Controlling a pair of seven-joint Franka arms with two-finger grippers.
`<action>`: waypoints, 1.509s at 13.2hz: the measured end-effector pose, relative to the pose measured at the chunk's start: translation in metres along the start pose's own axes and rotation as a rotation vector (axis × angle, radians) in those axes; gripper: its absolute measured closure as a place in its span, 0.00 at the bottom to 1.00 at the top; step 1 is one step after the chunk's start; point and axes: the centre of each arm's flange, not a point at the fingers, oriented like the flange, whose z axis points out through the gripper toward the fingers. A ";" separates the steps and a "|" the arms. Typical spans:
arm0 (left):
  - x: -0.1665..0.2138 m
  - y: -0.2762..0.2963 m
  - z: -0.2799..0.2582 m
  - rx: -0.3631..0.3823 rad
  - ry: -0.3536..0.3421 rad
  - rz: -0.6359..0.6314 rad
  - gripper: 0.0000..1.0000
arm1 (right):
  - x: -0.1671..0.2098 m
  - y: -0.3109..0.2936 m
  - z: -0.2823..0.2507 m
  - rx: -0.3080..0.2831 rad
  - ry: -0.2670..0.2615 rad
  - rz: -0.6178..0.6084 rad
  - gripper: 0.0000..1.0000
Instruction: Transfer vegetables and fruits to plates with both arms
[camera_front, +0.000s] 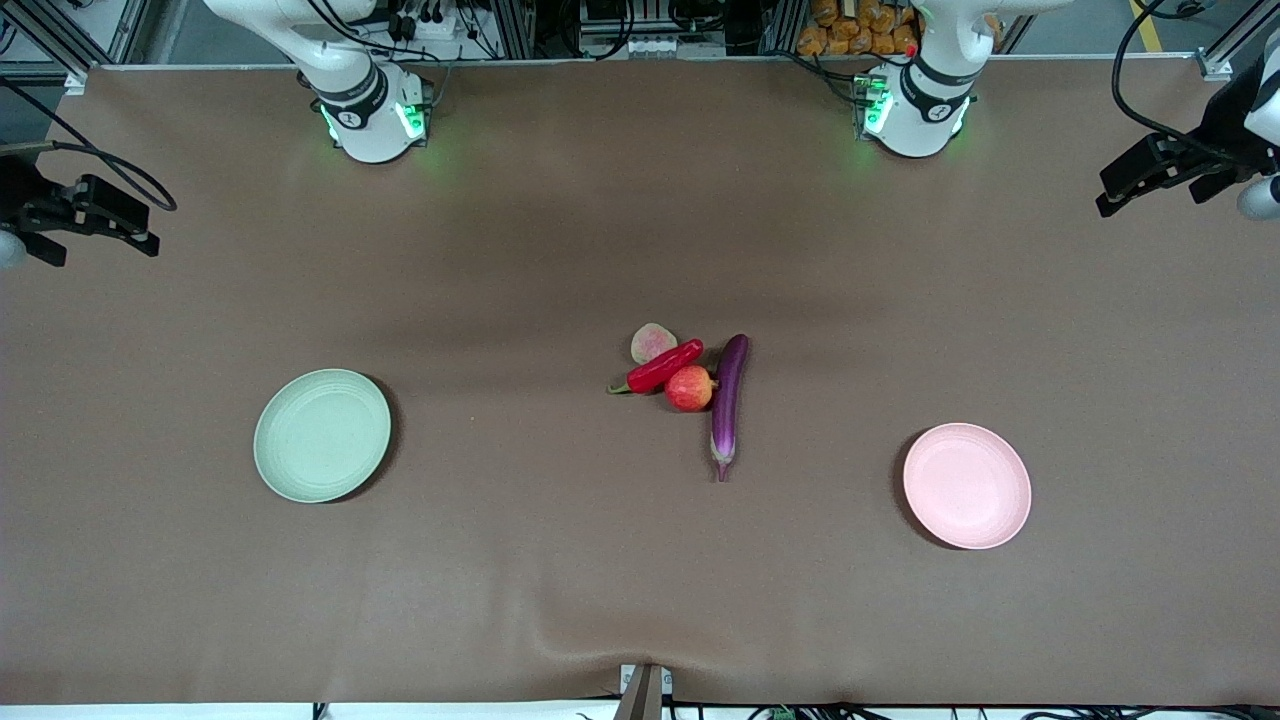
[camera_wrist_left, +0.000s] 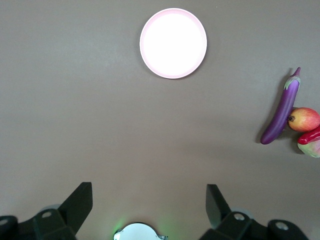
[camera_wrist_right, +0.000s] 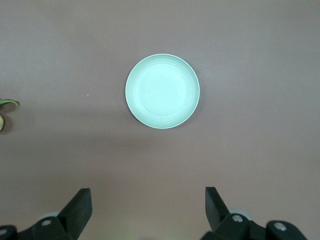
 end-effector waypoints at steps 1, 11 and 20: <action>0.000 0.000 0.000 0.000 -0.001 0.000 0.00 | 0.000 0.000 0.000 0.000 0.000 0.000 0.00; 0.002 -0.004 0.001 0.000 -0.002 -0.009 0.00 | 0.000 0.000 0.000 0.000 0.000 -0.001 0.00; 0.007 -0.003 0.008 0.003 -0.017 -0.009 0.00 | 0.000 0.000 0.000 0.000 -0.001 -0.001 0.00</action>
